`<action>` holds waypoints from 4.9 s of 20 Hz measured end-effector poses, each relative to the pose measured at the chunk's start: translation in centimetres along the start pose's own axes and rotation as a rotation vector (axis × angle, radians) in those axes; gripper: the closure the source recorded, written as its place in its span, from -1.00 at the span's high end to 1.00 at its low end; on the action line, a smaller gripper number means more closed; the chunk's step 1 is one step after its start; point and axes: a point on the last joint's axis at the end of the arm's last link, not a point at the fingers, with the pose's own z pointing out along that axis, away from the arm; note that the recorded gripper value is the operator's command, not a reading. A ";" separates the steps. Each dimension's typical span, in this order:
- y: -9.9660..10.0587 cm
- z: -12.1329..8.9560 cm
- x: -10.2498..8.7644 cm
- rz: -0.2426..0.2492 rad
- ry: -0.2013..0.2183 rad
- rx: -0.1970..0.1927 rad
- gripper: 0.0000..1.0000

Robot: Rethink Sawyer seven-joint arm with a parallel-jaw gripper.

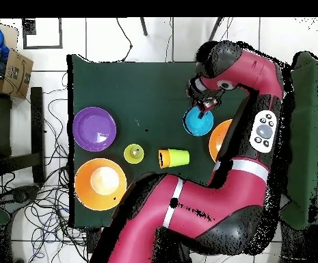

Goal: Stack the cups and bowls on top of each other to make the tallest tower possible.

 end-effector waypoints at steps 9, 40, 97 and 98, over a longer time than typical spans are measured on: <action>-1.0 -7.9 1.0 0.006 -0.055 -0.075 1.00; 1.4 -15.6 3.8 -0.024 -0.224 -0.255 1.00; 8.5 -9.6 11.9 0.185 -0.154 -0.454 1.00; 8.7 -9.6 12.2 0.188 -0.153 -0.454 1.00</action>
